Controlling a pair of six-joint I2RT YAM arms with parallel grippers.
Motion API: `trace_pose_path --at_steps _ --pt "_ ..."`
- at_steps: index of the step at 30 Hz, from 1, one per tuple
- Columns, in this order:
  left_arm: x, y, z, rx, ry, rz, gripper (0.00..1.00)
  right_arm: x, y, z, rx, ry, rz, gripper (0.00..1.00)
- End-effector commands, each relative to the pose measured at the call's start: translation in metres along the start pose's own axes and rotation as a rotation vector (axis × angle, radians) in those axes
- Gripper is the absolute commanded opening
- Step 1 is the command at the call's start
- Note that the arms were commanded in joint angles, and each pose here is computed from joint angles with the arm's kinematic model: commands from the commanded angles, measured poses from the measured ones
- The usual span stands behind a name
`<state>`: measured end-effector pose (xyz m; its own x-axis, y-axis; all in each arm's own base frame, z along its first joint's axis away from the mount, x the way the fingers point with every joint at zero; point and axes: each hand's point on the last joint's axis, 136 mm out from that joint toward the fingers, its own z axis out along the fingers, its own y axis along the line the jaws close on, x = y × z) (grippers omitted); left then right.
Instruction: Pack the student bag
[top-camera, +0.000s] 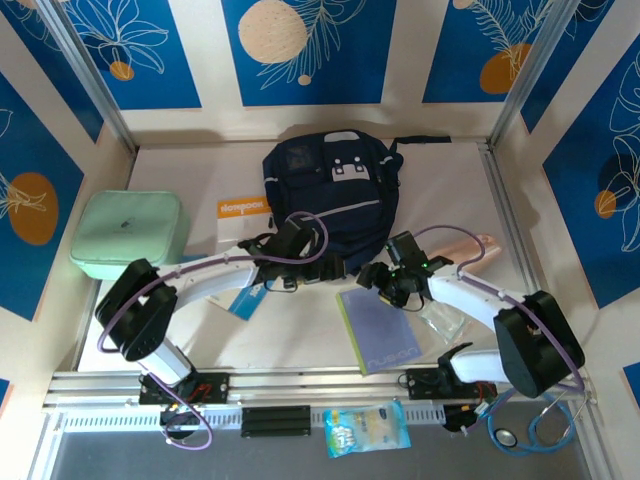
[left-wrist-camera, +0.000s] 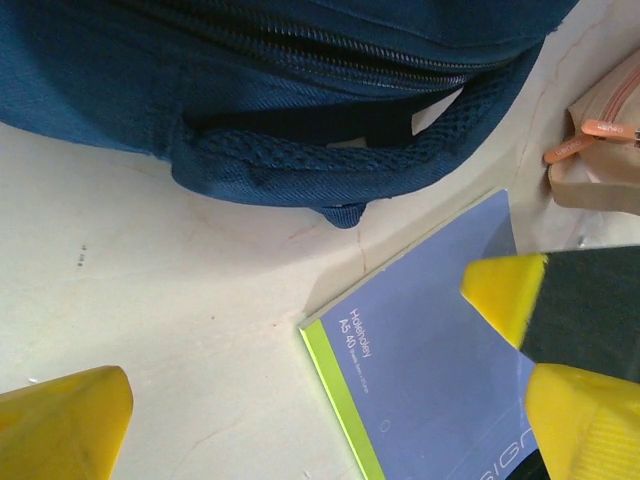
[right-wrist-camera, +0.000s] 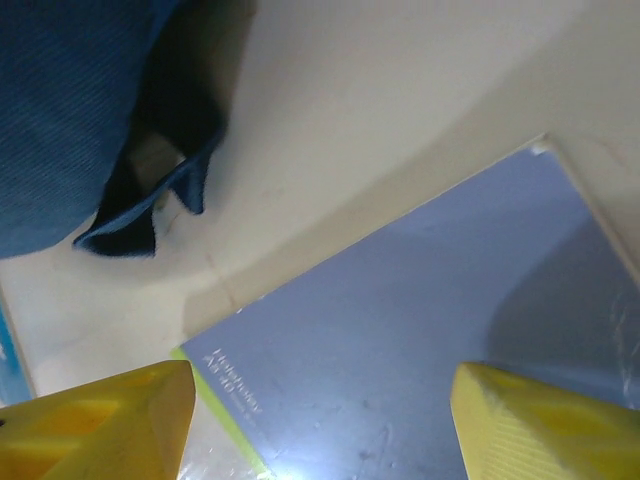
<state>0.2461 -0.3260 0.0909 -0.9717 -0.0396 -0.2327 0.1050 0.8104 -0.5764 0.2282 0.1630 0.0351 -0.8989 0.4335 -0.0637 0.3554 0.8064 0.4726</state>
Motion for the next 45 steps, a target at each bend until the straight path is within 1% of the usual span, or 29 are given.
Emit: trace_pose_path --at_steps 1,4,7,9,11,13,14,16,18,20,24,27,32,40,45 --pt "0.011 -0.005 0.010 0.029 0.047 -0.016 1.00 -0.006 -0.016 0.005 0.052 -0.026 0.028 0.67" --pt "0.014 -0.010 0.017 0.049 0.073 -0.011 0.98 -0.016 -0.036 0.003 0.128 -0.084 0.067 0.66" --pt "0.016 -0.016 0.027 0.065 0.105 0.006 0.93 -0.027 -0.048 -0.004 0.138 -0.133 0.116 0.66" --pt "0.019 -0.021 0.034 0.070 0.123 0.023 0.89 -0.034 -0.048 -0.010 0.121 -0.158 0.130 0.65" --pt "0.023 -0.029 0.038 0.077 0.142 0.044 0.84 -0.038 -0.040 -0.019 0.085 -0.165 0.111 0.65" --pt "0.028 -0.035 0.041 0.075 0.159 0.063 0.79 -0.038 -0.036 -0.028 0.081 -0.170 0.092 0.65" --pt "0.031 -0.037 0.043 0.071 0.168 0.072 0.75 -0.037 -0.036 -0.033 0.081 -0.170 0.080 0.65" --pt "0.036 -0.038 0.045 0.055 0.179 0.079 0.73 -0.032 -0.040 -0.039 0.099 -0.159 0.069 0.65" --pt "0.040 -0.040 0.049 0.054 0.188 0.082 0.66 -0.024 -0.049 -0.042 0.127 -0.137 0.066 0.65" --pt "0.046 -0.044 0.053 0.056 0.202 0.083 0.60 -0.016 -0.059 -0.044 0.158 -0.108 0.072 0.65" --pt "0.054 -0.045 0.064 0.041 0.227 0.072 0.49 -0.006 -0.070 -0.041 0.171 -0.067 0.082 0.66" --pt "0.055 -0.046 0.071 0.036 0.226 0.051 0.46 -0.005 -0.070 -0.037 0.147 -0.043 0.084 0.66" --pt "0.051 -0.048 0.077 0.006 0.200 0.039 0.44 0.001 -0.068 -0.030 0.120 -0.006 0.097 0.67" --pt "0.052 -0.043 0.091 -0.041 0.177 -0.022 0.44 0.010 -0.074 -0.022 0.127 0.070 0.137 0.68" --pt "0.052 -0.038 0.094 -0.078 0.148 -0.059 0.49 0.015 -0.075 -0.021 0.118 0.103 0.128 0.68"
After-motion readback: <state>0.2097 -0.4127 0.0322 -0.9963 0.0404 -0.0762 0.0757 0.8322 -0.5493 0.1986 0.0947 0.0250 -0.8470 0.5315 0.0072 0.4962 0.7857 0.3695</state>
